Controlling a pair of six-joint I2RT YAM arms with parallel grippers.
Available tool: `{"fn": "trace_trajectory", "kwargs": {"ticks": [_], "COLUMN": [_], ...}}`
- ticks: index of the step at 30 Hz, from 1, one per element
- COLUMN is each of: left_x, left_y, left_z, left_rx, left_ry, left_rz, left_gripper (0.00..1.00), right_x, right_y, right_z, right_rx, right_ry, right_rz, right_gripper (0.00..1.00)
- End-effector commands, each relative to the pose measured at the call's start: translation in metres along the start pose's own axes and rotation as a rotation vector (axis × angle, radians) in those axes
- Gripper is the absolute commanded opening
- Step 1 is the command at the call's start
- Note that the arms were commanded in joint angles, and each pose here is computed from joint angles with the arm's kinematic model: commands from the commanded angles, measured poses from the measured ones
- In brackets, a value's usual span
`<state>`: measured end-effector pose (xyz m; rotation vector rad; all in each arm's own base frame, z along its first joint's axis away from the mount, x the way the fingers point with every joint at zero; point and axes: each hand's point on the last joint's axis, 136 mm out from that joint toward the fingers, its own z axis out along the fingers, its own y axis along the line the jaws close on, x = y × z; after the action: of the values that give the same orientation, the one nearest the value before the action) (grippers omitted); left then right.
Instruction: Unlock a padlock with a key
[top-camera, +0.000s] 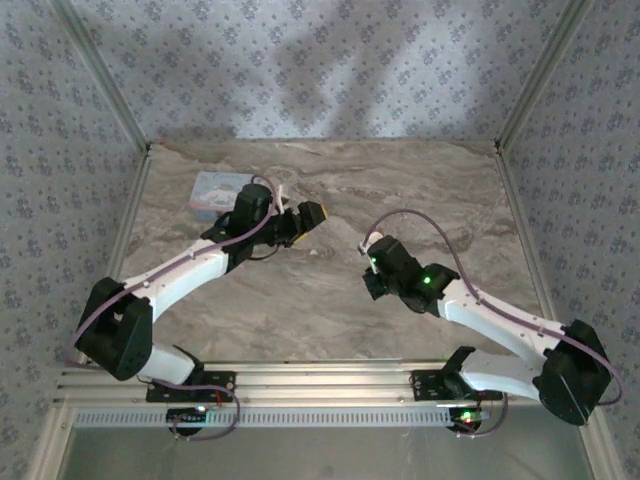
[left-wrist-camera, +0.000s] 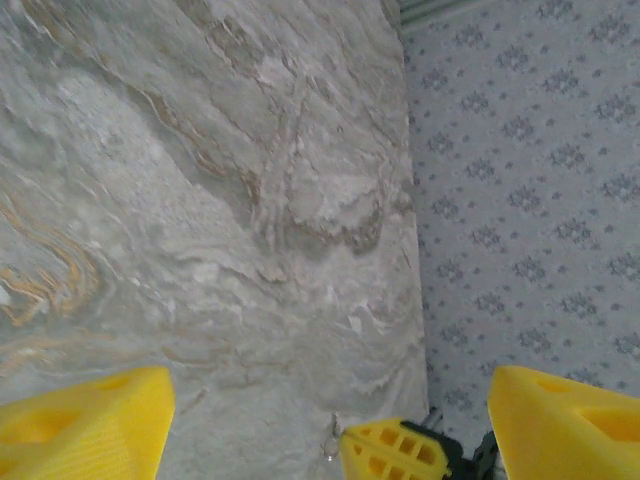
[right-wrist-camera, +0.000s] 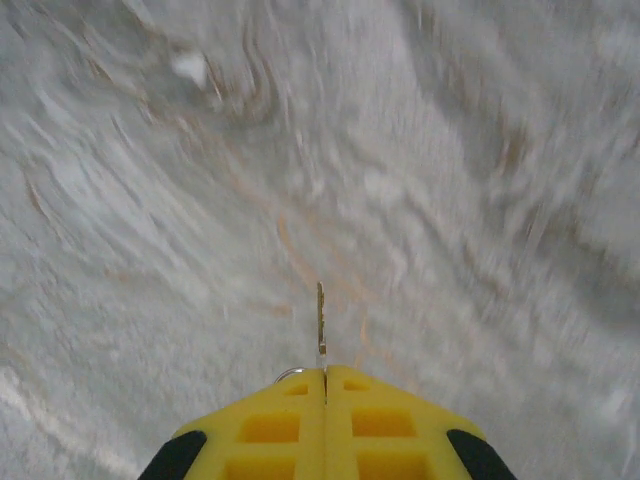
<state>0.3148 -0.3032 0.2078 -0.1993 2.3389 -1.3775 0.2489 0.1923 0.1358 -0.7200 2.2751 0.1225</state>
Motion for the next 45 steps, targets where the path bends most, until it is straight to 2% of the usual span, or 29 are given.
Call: {"fn": "trace_trajectory", "kwargs": {"ticks": [1,5,9,29,45], "left_x": [0.012,0.022,0.028,0.067,0.07], "left_y": [-0.018,-0.033,-0.046,-0.054,-0.045], "left_z": [0.005,0.009,0.012,0.052,0.059], "left_rx": [0.035,0.071,0.092,0.111,0.09], "left_ry": [0.06,0.078,0.09,0.229,0.233], "left_rz": [-0.051,-0.047,-0.031,-0.087,-0.1], "left_gripper": [0.78,0.72,0.68,0.4,0.16], "right_x": [-0.043,-0.058,-0.061,-0.069,-0.067], "right_y": [-0.006,-0.002,0.002,-0.001,0.005], "right_z": [-0.014,-0.025,-0.027,-0.028,-0.025], "right_rx": [0.04,0.021,0.017,0.093,0.095], "right_ry": [-0.203,-0.339,-0.387,-0.392,-0.374], "right_rz": [-0.15,-0.233,-0.282,-0.329,-0.361], "right_gripper": [0.0,0.0,0.0,0.0,0.0]}}
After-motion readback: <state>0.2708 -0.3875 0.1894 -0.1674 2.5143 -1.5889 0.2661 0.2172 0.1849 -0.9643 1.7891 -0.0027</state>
